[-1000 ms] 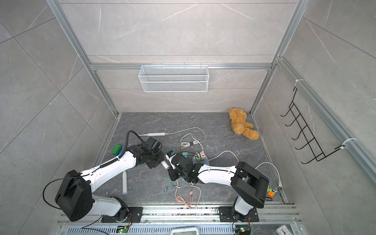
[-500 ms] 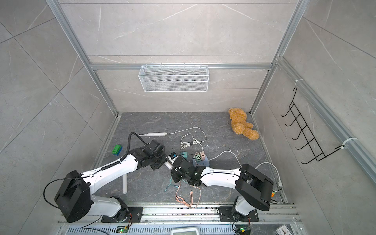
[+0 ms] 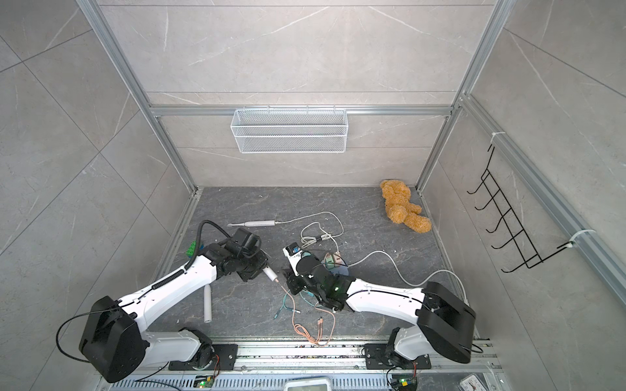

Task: Charge the electric toothbrush
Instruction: Insert the charging cable into the electric toothbrush, then place the electric toothbrush at the center of the board.

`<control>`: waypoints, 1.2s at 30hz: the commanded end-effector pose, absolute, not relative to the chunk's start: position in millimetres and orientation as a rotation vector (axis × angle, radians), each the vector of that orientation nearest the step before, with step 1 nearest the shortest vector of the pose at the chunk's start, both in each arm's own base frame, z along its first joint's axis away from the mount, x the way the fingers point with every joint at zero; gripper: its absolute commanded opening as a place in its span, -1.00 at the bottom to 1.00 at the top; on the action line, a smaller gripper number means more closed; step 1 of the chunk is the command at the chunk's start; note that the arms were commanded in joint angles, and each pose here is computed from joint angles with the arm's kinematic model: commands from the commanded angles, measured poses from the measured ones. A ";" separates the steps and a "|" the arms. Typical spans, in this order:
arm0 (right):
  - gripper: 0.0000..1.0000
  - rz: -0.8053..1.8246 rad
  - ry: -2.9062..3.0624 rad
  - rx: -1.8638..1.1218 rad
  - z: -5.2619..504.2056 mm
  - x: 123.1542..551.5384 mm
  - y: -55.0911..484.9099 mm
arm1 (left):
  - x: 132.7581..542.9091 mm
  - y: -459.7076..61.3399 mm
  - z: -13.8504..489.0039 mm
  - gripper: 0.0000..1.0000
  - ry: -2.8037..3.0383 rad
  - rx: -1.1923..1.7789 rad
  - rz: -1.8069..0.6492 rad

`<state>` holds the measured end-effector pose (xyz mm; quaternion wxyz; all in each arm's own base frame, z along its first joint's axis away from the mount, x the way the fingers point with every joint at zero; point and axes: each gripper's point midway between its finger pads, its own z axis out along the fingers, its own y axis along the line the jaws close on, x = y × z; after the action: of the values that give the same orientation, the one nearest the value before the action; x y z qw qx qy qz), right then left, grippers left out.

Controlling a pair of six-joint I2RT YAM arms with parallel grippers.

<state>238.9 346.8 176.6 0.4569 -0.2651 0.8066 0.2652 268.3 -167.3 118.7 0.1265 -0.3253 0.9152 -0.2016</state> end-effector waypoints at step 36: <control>0.60 0.451 2.265 -0.954 158.0 218.6 329.2 | 428.5 -55.0 230.6 -1.00 2.333 -0.917 -1.083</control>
<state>229.3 315.9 162.4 0.3475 -0.3270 0.8664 0.1472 423.4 -47.4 248.2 0.2240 -0.3374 0.8358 -0.3707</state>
